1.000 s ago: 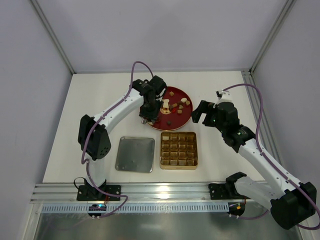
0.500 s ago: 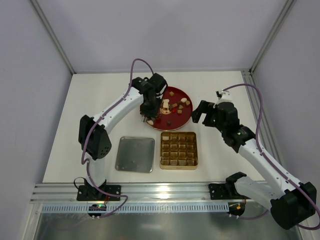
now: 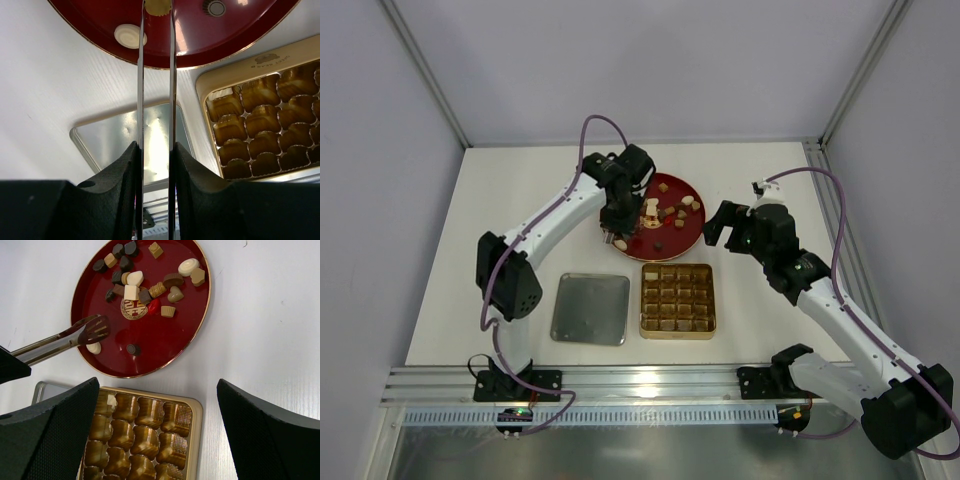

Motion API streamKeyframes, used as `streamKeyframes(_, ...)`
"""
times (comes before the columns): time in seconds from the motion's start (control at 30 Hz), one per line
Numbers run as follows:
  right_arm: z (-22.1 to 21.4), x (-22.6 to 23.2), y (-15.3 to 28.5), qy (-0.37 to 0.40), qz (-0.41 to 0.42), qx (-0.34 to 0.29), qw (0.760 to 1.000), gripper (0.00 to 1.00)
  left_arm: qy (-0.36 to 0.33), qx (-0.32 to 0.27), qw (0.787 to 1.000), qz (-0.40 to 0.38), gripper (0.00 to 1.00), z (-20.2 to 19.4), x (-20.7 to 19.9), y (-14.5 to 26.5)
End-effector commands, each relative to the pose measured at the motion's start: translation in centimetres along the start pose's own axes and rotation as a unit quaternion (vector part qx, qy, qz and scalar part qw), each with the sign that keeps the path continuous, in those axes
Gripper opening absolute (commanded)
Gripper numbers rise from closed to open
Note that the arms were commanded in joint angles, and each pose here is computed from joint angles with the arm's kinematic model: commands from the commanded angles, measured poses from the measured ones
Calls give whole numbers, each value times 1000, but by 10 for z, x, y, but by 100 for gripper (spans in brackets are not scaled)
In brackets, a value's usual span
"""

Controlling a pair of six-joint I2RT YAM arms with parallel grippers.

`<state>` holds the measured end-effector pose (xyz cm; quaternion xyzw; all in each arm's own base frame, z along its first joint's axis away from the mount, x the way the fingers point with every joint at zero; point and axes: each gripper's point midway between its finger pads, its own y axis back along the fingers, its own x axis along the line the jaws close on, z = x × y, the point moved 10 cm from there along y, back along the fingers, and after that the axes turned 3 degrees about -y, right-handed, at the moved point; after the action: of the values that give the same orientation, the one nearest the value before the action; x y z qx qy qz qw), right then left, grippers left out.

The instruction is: Pack the chocolate

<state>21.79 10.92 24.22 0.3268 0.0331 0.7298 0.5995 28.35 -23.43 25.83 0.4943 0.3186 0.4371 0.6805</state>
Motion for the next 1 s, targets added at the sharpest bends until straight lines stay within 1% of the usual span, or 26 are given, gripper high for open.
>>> streamKeyframes(0.0, 9, 4, -1, -2, 6, -23, 1000, 100, -8, -46, 999, -24, 27, -5, -7, 41)
streamKeyframes(0.17, 11, 4, 0, 0, 3, -27, 1000, 100, -17, -54, 998, -27, 27, -17, -17, 57)
streamKeyframes(0.5, 14, 3, 2, 2, -5, -31, 1000, 100, -33, -72, 996, -42, 27, -47, -42, 76)
streamKeyframes(0.67, 14, 3, 4, 2, -7, -32, 999, 100, -48, -67, 995, -49, 27, -62, -57, 75)
streamKeyframes(0.97, 15, 3, 8, 3, -8, -34, 999, 100, -51, -68, 994, -67, 27, -81, -73, 72)
